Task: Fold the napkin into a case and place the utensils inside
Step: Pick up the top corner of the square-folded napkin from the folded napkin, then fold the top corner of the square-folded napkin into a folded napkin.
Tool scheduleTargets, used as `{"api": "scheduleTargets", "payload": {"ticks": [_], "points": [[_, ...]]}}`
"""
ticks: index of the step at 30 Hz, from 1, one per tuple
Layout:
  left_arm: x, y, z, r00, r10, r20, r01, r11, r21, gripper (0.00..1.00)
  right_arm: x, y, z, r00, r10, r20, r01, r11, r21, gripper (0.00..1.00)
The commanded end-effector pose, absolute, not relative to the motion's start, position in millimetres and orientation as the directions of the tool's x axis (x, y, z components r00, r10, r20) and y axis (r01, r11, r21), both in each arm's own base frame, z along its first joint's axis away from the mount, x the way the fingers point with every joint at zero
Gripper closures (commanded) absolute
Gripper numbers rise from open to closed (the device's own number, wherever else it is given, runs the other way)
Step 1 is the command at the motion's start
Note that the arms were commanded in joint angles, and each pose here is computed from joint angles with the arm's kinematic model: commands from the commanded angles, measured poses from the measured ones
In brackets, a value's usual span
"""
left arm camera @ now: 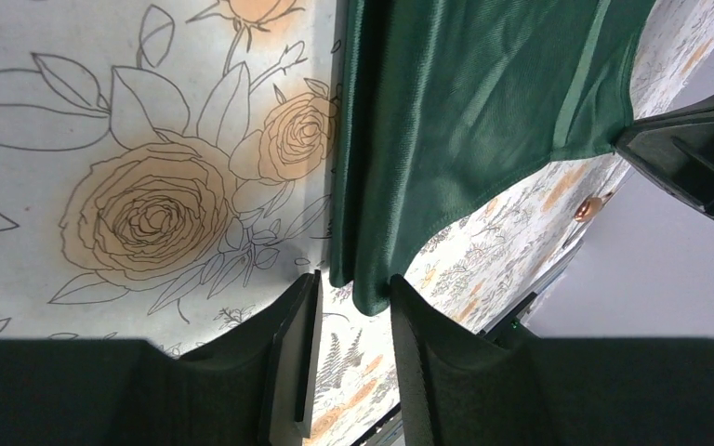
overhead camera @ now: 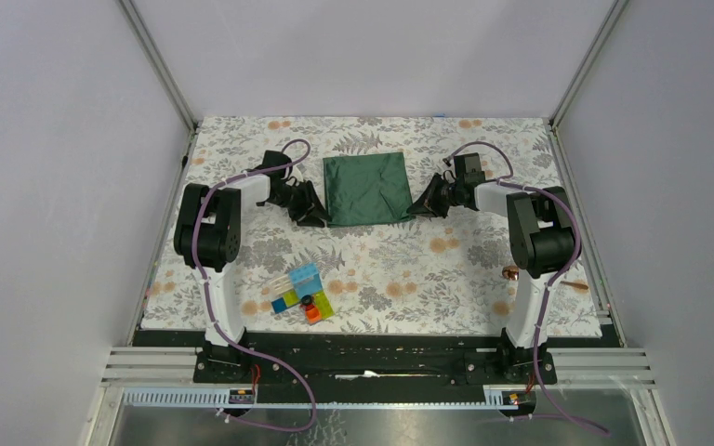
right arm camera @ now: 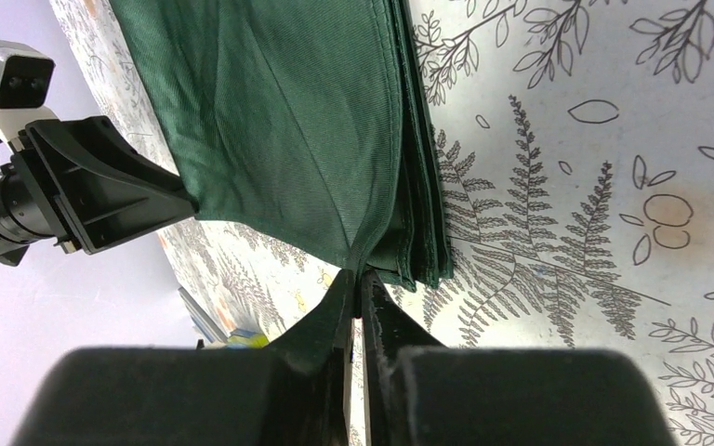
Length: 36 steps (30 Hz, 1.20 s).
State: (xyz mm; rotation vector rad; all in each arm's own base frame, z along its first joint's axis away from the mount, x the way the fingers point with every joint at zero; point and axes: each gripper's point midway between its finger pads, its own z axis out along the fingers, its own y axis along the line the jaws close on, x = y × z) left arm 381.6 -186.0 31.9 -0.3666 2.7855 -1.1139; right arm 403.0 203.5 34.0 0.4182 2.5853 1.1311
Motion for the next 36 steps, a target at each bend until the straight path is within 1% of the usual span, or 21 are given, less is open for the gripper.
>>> {"api": "scheduleTargets", "payload": {"ticks": [1, 5, 9, 15, 18, 20, 24, 29, 36], "points": [[385.7, -187.1, 47.0, -0.962, -0.256, -0.089, -0.122, 0.702, -0.701, 0.65, 410.6, 205.6, 57.5, -0.912, 0.359, -0.2, 0.085, 0.641, 0.763, 1.0], [383.4, -188.2, 43.6, -0.964, -0.255, -0.081, -0.128, 0.704, -0.699, 0.7, 414.5, 209.0, 58.1, -0.915, 0.342, -0.213, 0.061, 0.639, 0.767, 1.0], [378.9, -188.5, 33.8, -0.965, -0.253, -0.061, -0.144, 0.713, -0.686, 0.75, 421.5, 224.0, 62.2, -0.923, 0.304, -0.237, 0.003, 0.619, 0.785, 1.0], [376.4, -186.1, 22.5, -0.967, -0.252, -0.046, -0.16, 0.735, -0.659, 0.8, 439.1, 275.6, 61.6, -0.937, 0.232, -0.263, -0.093, 0.56, 0.823, 1.0], [375.7, -184.8, 18.0, -0.967, -0.253, -0.041, -0.167, 0.741, -0.651, 0.81, 451.6, 306.3, 60.4, -0.938, 0.197, -0.284, -0.14, 0.534, 0.834, 1.0], [375.5, -183.7, 15.3, -0.967, -0.254, -0.039, -0.17, 0.746, -0.643, 0.82, 463.7, 328.4, 69.7, -0.931, 0.177, -0.318, -0.189, 0.511, 0.839, 1.0], [377.1, -180.2, 10.4, -0.966, -0.254, -0.037, -0.177, 0.761, -0.624, 0.83, 486.4, 356.5, 72.3, -0.919, 0.171, -0.355, -0.237, 0.48, 0.845, 1.0], [378.8, -179.7, 8.7, -0.967, -0.252, -0.034, -0.176, 0.76, -0.625, 0.83, 511.5, 379.7, 69.5, -0.905, 0.197, -0.378, -0.27, 0.421, 0.866, 1.0], [378.3, -180.3, 6.0, -0.968, -0.249, -0.022, -0.18, 0.756, -0.629, 0.83, 539.0, 406.2, 58.5, -0.893, 0.233, -0.384, -0.293, 0.347, 0.891, 1.0]]}}
